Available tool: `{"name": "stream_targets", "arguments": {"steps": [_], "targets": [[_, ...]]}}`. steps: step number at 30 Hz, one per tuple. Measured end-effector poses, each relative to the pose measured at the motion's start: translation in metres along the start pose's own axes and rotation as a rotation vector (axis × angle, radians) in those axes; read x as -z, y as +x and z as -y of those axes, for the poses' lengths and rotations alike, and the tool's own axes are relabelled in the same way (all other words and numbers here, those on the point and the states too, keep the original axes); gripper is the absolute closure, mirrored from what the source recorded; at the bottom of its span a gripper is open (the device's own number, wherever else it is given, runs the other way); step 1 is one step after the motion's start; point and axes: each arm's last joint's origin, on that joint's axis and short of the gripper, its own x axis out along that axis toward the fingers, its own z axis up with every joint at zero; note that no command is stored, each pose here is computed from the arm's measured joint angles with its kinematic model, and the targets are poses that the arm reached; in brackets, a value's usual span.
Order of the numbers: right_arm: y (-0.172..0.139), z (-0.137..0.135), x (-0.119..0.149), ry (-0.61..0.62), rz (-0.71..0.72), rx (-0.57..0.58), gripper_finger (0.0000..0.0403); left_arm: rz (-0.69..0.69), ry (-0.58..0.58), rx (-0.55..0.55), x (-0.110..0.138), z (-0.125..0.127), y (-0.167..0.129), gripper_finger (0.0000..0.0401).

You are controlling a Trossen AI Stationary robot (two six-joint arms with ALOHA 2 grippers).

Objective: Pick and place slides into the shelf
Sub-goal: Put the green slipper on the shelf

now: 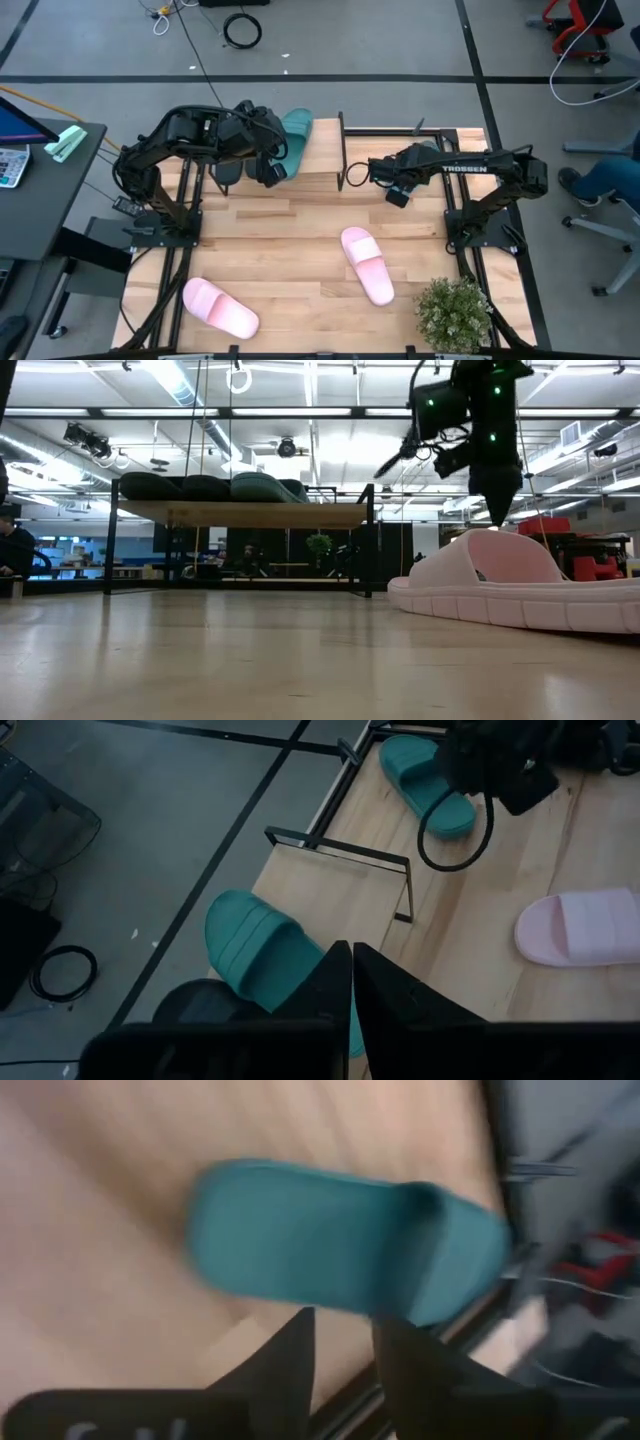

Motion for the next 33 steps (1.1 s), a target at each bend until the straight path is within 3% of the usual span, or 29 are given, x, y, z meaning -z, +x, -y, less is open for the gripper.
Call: {"name": "stream_targets", "arguments": {"steps": [4, 9, 14, 23, 28, 33], "targets": [[0.010, 0.003, 0.001, 0.055, 0.038, 0.152, 0.0261, 0.000, 0.000, -0.001, 0.000, 0.000, 0.000, 0.0383], [0.018, 0.010, -0.005, 0.206, 0.003, -0.020, 0.0244, 0.000, 0.000, -0.001, 0.000, 0.000, 0.000, 0.0390], [0.026, 0.024, -0.007, 0.301, -0.025, -0.003, 0.0243, 0.000, 0.000, -0.001, 0.000, 0.000, 0.000, 0.0387], [0.057, 0.028, -0.004, 0.328, -0.105, 0.025, 0.0243, -0.001, 0.000, -0.001, 0.000, 0.000, 0.000, 0.0381], [0.071, 0.031, 0.005, 0.321, -0.116, 0.196, 0.0243, -0.001, 0.001, -0.001, 0.000, 0.000, 0.000, 0.0390], [0.075, 0.034, 0.004, 0.350, -0.129, 0.136, 0.0243, -0.001, 0.002, -0.001, 0.000, 0.000, 0.000, 0.0387]]}}
